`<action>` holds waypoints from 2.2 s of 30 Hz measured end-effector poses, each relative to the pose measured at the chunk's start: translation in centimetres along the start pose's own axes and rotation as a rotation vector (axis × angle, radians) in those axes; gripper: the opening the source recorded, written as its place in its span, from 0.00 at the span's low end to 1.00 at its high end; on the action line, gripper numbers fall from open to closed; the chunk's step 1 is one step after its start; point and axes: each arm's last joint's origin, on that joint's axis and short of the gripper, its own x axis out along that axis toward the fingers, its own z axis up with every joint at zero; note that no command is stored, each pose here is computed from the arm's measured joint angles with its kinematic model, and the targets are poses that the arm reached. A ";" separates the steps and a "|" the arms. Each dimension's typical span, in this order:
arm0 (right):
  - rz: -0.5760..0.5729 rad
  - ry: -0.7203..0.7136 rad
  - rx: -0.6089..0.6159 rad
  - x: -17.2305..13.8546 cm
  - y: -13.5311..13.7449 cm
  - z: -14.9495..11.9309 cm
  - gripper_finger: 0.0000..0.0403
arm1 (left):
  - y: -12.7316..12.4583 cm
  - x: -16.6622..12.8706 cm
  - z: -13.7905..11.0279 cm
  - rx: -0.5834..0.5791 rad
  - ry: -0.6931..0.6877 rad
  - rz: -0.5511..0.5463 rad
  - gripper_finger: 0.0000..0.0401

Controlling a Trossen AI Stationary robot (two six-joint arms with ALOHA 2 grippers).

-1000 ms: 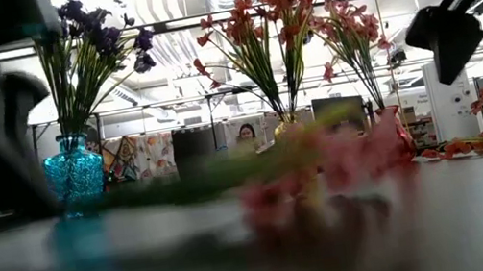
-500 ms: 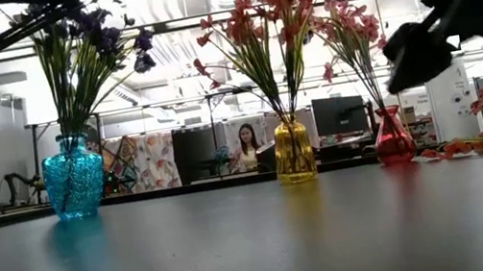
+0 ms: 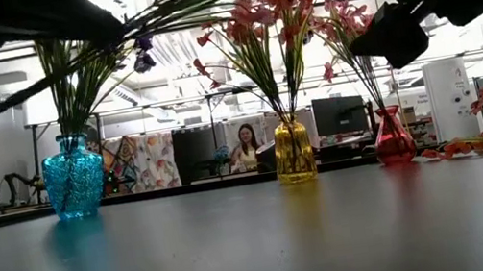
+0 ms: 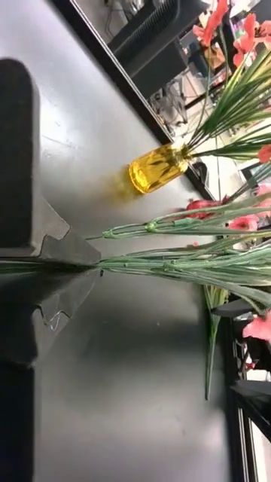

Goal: Sort flowers into vase by color
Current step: Put the pink flowers into the red flower vase

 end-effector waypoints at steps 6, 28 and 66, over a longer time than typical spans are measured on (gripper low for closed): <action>-0.001 0.002 -0.006 0.0 0.0 0.0 0.81 | -0.1 0.6 -0.2 0.000 0.004 0.013 0.00; 0.033 -0.312 -0.055 4.6 0.6 -0.6 0.81 | -0.8 4.1 2.7 -0.052 -0.066 0.036 0.00; -0.329 -0.478 0.142 11.0 -0.6 3.1 0.54 | -0.5 5.2 3.4 -0.119 -0.074 0.047 0.00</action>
